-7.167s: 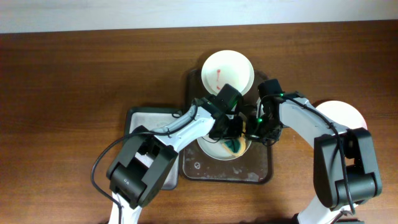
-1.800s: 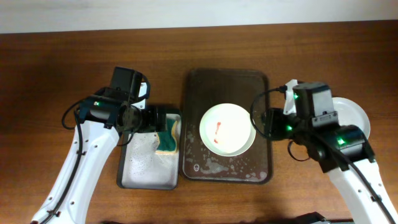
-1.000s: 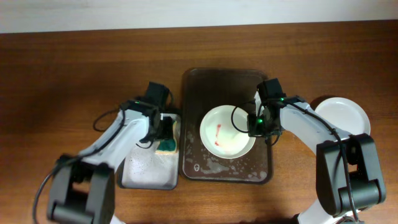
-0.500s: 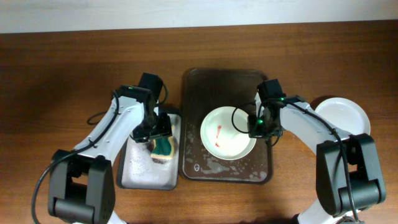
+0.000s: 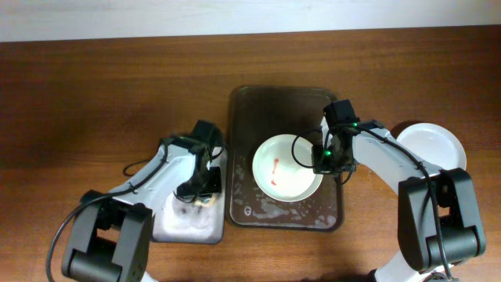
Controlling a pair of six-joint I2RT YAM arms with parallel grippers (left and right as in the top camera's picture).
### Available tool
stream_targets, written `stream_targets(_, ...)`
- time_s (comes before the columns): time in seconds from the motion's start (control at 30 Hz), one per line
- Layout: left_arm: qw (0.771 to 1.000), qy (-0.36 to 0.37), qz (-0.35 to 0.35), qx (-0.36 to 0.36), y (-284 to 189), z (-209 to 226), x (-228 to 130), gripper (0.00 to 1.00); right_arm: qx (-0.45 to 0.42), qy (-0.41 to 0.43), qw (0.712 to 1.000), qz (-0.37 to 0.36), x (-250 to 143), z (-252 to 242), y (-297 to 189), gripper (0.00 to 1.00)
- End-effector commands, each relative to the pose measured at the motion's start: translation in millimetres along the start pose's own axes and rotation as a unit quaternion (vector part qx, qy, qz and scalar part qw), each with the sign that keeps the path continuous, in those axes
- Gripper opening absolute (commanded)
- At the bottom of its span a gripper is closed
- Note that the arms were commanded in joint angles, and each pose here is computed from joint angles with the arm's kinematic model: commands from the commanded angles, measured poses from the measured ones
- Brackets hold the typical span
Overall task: Clean dirty plates on tray and stack at the side
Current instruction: 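Grasp the sponge with the left gripper and lift it from the basin, then scrub the last plate with the sponge in the left gripper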
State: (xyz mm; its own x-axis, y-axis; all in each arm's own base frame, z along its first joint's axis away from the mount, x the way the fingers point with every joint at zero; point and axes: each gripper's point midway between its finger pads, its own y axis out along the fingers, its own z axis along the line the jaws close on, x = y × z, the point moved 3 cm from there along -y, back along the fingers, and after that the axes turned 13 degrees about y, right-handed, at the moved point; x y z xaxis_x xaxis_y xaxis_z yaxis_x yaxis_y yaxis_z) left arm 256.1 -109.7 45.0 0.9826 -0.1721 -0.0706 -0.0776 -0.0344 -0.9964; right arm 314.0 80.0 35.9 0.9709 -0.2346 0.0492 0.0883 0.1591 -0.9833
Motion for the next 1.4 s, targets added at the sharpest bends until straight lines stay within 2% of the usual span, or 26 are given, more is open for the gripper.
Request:
stream_targets(0.0,0.999,0.027,-0.029,0.017,-48,-4,26,0.46,-0.029,0.002,1.000,0.007,-4,-12,5,0.04)
stream_targets(0.07,0.997,0.025,-0.047,0.051,-58,5,35,0.67,-0.029,0.002,1.000,0.007,-4,-12,5,0.04)
stream_targets(0.2,0.996,0.003,-0.073,0.056,-46,17,46,0.70,-0.029,0.002,1.000,0.007,-4,-12,5,0.04)
stream_targets(0.27,0.995,0.000,-0.091,0.047,-32,16,50,0.68,-0.029,0.003,1.000,0.007,-4,-12,5,0.04)
stream_targets(0.33,0.994,0.000,-0.102,0.029,-13,13,49,0.53,-0.028,0.005,1.000,0.008,-4,-12,5,0.04)
stream_targets(0.4,0.994,0.000,-0.109,0.026,4,14,45,0.29,-0.028,0.005,1.000,0.008,-4,-12,5,0.04)
stream_targets(0.43,0.994,0.001,-0.110,0.026,9,15,43,0.01,-0.028,0.005,1.000,0.008,-4,-12,5,0.04)
stream_targets(0.57,0.991,0.020,-0.127,0.025,-17,10,60,0.00,-0.026,0.014,1.000,0.009,-5,-11,5,0.04)
stream_targets(0.6,0.990,0.034,-0.132,0.026,-36,8,68,0.15,-0.026,0.014,1.000,0.011,-6,-11,5,0.04)
stream_targets(0.63,0.990,0.043,-0.132,0.027,-50,6,71,0.35,-0.026,0.014,0.999,0.012,-6,-12,5,0.04)
stream_targets(0.7,0.991,0.051,-0.122,0.029,-75,5,72,0.59,-0.026,0.014,0.999,0.013,-6,-12,5,0.04)
stream_targets(0.77,0.993,0.053,-0.101,0.012,-81,0,64,0.66,-0.027,0.014,0.999,0.013,-7,-12,5,0.04)
stream_targets(0.83,0.997,0.038,-0.066,-0.002,-76,-2,49,0.66,-0.027,0.014,0.999,0.015,-7,-12,5,0.04)
stream_targets(0.9,1.000,0.008,-0.030,0.002,-56,2,32,0.58,-0.028,0.015,0.999,0.016,-8,-12,5,0.04)
stream_targets(1.0,1.000,-0.014,-0.017,-0.008,-10,4,14,0.44,-0.029,0.015,0.999,0.017,-8,-13,5,0.04)
stream_targets(1.03,1.000,-0.013,-0.018,-0.016,1,3,11,0.36,-0.029,0.015,0.999,0.017,-8,-13,5,0.04)
stream_targets(1.1,0.999,-0.012,-0.029,-0.029,26,3,3,0.05,-0.029,0.015,0.999,0.017,-8,-13,5,0.04)
stream_targets(1.13,0.999,-0.012,-0.033,-0.022,30,6,3,0.00,-0.029,0.015,0.999,0.017,-8,-13,5,0.04)
stream_targets(1.2,0.999,-0.007,-0.041,-0.009,25,8,8,0.00,-0.029,0.015,0.999,0.017,-8,-13,5,0.04)
stream_targets(1.3,0.999,0.016,-0.052,-0.007,-10,4,27,0.00,-0.029,0.015,0.999,0.017,-8,-13,5,0.04)
stream_targets(1.37,0.997,0.023,-0.078,-0.013,-58,-3,49,0.00,-0.029,0.015,0.999,0.018,-8,-13,5,0.04)
